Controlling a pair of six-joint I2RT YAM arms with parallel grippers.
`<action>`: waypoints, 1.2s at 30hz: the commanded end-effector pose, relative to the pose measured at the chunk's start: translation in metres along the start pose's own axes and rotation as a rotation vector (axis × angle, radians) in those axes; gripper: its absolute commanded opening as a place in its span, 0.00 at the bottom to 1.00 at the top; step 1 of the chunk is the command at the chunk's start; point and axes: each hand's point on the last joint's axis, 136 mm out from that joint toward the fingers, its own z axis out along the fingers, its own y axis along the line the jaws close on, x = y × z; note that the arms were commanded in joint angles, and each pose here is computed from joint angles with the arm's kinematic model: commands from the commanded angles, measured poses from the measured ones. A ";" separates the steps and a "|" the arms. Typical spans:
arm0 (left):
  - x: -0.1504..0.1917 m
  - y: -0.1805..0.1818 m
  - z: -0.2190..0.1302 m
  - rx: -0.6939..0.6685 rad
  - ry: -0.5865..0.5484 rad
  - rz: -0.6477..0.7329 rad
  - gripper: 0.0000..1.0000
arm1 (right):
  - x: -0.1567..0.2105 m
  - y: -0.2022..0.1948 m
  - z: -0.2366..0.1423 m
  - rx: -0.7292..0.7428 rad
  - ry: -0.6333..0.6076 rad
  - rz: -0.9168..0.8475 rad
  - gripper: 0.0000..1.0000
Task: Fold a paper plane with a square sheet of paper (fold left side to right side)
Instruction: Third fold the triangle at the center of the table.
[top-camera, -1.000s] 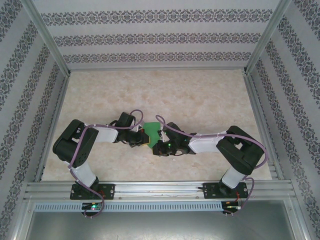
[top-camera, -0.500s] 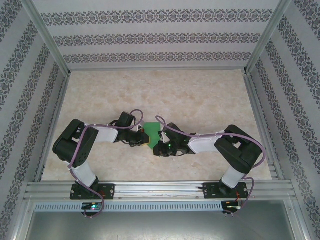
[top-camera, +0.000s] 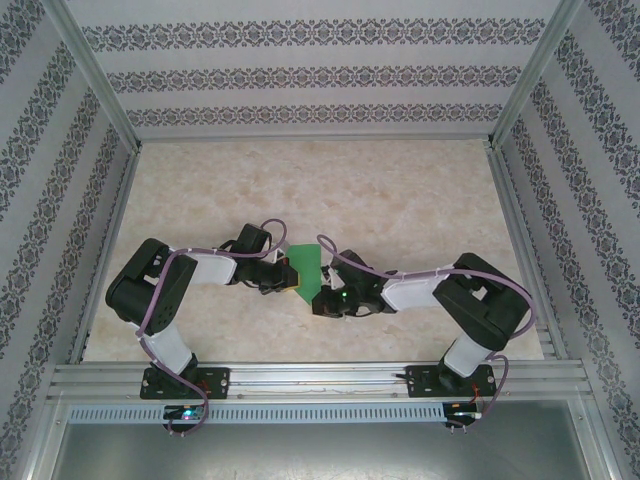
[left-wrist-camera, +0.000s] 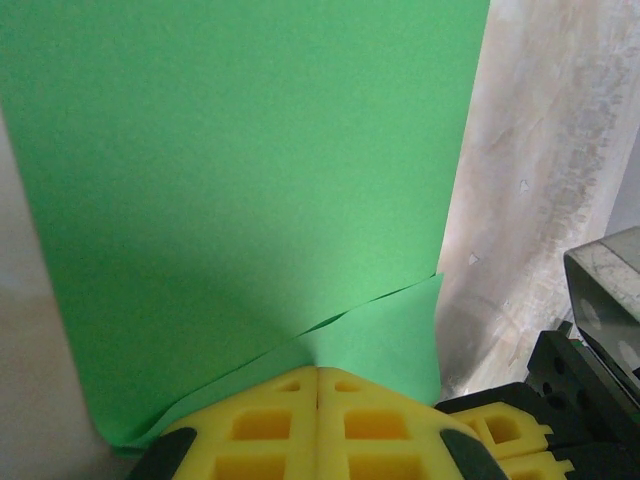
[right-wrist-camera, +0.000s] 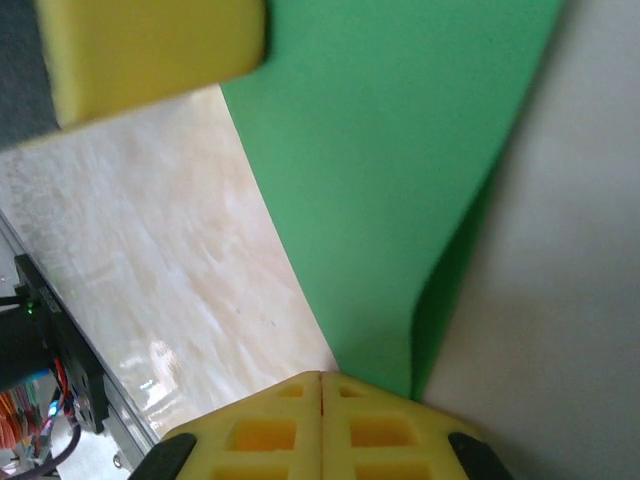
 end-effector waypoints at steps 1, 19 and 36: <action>0.013 0.050 0.006 -0.197 0.005 -0.062 0.00 | 0.024 -0.015 -0.008 0.044 0.056 0.050 0.04; 0.012 0.046 0.005 -0.184 0.005 -0.060 0.00 | -0.034 0.037 -0.004 -0.025 -0.086 -0.061 0.00; 0.003 0.023 0.000 -0.126 -0.011 -0.033 0.00 | -0.012 -0.021 0.020 0.085 -0.012 0.062 0.00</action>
